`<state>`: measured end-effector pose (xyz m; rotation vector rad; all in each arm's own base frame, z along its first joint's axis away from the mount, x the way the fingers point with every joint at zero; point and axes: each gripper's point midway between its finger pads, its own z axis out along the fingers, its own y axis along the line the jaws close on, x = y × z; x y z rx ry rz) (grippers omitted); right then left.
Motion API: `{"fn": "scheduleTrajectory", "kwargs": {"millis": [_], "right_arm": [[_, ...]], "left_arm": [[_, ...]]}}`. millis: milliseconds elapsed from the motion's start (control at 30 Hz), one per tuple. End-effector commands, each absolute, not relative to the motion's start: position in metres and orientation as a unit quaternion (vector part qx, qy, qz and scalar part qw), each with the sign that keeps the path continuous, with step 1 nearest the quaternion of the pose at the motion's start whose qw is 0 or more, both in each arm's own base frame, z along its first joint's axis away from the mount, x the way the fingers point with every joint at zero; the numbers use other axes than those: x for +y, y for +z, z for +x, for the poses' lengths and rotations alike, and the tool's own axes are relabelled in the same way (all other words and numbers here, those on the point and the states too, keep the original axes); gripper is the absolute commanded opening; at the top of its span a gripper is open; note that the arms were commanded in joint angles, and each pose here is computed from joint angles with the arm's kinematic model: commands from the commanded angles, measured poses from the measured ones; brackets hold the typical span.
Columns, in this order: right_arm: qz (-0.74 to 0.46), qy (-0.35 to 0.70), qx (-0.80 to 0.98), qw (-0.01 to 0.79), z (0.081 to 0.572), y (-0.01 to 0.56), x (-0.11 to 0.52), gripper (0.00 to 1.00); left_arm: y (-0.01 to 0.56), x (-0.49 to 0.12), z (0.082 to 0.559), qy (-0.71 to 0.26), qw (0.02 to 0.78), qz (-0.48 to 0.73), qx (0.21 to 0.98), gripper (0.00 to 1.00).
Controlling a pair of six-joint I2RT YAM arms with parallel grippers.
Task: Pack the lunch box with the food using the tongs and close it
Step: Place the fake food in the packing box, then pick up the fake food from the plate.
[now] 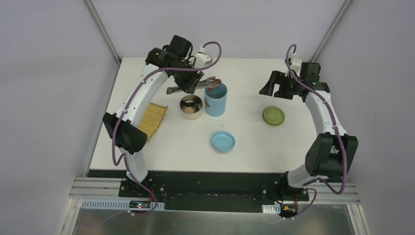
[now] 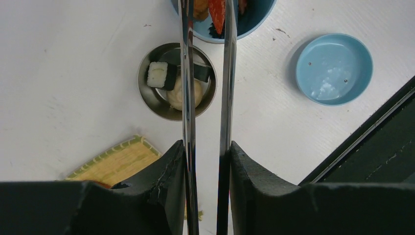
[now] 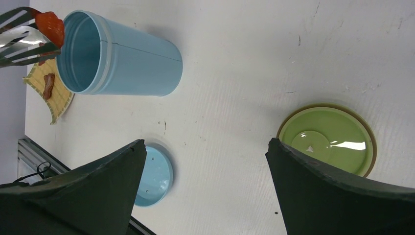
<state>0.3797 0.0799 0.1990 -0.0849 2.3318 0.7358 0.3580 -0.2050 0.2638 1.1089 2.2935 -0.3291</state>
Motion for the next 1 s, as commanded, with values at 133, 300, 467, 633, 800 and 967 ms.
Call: {"fn": "scheduleTrajectory", "kwargs": {"millis": [133,300,467,633,800,967], "right_arm": [[-0.049,0.28,0.883,0.374,0.381,0.217,0.073,0.98],[-0.044,0.286,0.882,0.372,0.382,0.215,0.073,0.98],[-0.045,0.288,0.881,0.373,0.381,0.216,0.074,0.98],[-0.048,0.29,0.879,0.377,0.381,0.218,0.075,0.98],[-0.046,0.294,0.878,0.375,0.381,0.217,0.076,0.98],[-0.045,0.297,0.876,0.376,0.382,0.217,0.077,0.98]], "left_arm": [[0.271,-0.218,0.357,-0.114,0.288,0.43,0.848,0.41],[0.272,-0.218,0.351,-0.119,0.281,0.425,0.852,0.52],[0.288,-0.215,0.346,-0.126,0.3,0.412,0.852,0.54],[0.315,-0.198,0.341,-0.126,0.337,0.387,0.849,0.52],[0.327,-0.162,0.334,-0.107,0.356,0.343,0.863,0.52],[0.324,-0.107,0.332,-0.064,0.359,0.265,0.893,0.52]]}}
